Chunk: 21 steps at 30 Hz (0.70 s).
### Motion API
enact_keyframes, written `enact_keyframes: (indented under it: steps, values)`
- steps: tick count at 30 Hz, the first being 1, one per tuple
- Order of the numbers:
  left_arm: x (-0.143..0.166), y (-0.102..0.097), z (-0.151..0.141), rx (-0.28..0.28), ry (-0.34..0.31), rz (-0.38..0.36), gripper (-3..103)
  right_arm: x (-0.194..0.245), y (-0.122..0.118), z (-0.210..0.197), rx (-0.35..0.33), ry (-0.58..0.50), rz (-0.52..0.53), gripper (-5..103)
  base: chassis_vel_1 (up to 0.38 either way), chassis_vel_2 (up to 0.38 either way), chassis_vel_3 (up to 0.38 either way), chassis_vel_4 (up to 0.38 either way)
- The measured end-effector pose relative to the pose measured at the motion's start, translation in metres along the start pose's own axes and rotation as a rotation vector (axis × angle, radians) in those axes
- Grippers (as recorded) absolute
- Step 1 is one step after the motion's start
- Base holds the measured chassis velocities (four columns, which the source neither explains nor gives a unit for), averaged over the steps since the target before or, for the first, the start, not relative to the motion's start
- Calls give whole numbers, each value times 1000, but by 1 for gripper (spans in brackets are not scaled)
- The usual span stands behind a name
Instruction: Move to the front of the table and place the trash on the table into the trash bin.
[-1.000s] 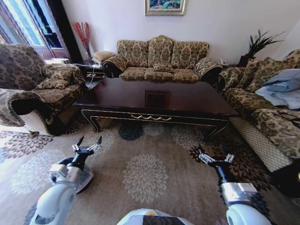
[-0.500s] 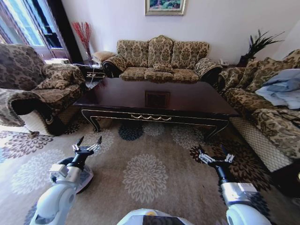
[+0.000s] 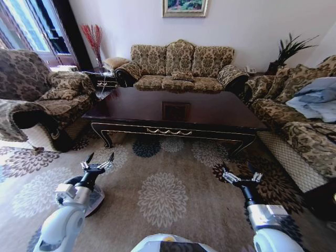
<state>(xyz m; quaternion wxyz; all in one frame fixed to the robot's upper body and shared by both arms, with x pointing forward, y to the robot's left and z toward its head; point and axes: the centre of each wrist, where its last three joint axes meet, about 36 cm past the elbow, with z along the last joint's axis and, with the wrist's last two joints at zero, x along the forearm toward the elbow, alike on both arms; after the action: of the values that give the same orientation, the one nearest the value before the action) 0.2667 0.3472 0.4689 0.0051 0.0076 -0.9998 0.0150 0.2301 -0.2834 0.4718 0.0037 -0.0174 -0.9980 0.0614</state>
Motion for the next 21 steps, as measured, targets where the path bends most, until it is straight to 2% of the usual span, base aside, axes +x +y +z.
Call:
enact_keyframes:
  steps: [21]
  values:
    - [0, 0, 0, 0, 0, 0, 100, 0, 0, 0, 0, 0, 0, 100, 0, 0, 0, 0]
